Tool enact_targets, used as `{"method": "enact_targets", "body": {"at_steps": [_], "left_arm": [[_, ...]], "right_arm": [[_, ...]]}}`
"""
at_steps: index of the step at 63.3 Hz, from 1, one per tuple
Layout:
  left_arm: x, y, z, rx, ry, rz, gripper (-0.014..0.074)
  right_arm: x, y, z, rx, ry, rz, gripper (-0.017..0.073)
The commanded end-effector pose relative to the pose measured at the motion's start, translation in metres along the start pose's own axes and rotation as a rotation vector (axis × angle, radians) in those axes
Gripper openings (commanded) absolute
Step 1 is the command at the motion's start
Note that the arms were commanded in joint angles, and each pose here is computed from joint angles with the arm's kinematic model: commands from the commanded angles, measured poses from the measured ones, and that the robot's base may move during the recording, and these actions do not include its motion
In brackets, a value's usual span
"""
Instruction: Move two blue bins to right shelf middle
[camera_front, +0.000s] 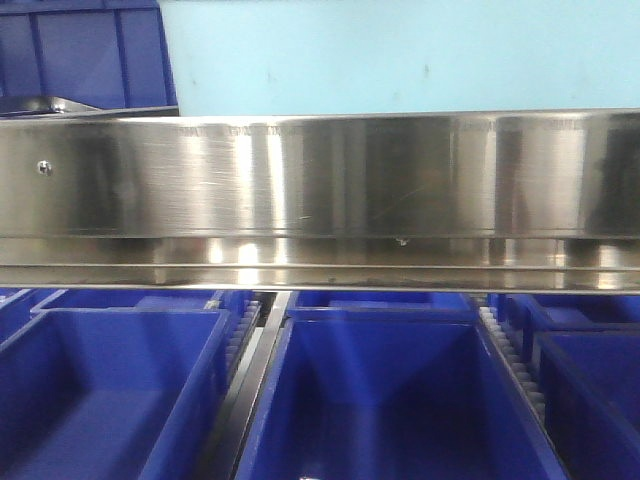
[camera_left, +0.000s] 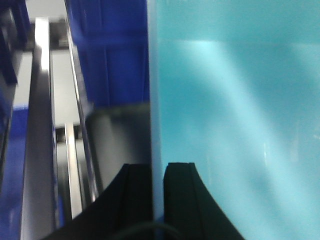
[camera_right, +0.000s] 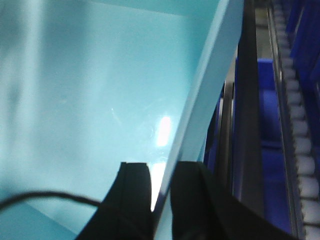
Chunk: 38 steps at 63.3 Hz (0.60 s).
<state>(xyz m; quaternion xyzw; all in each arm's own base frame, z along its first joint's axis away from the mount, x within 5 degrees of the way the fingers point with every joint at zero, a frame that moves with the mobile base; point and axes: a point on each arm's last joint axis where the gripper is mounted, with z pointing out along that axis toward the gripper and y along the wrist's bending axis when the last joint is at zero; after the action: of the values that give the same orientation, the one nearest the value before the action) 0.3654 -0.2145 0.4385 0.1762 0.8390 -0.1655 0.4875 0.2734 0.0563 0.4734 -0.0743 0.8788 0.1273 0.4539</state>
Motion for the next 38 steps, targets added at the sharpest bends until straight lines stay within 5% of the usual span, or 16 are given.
{"method": "enact_targets", "body": {"at_steps": [1, 25, 38], "left_arm": [[-0.007, -0.002, -0.019, 0.013, -0.013, -0.011, -0.0111], [-0.006, -0.004, -0.061, 0.007, 0.097, -0.01, -0.0111], [0.001, -0.011, -0.069, 0.071, 0.19, -0.049, -0.0111]], "right_arm": [[-0.003, 0.006, -0.01, -0.029, -0.041, -0.03, -0.0153], [-0.001, 0.006, -0.01, -0.031, -0.021, -0.03, -0.0153], [-0.001, 0.005, -0.009, -0.028, -0.019, -0.064, -0.0153]]}}
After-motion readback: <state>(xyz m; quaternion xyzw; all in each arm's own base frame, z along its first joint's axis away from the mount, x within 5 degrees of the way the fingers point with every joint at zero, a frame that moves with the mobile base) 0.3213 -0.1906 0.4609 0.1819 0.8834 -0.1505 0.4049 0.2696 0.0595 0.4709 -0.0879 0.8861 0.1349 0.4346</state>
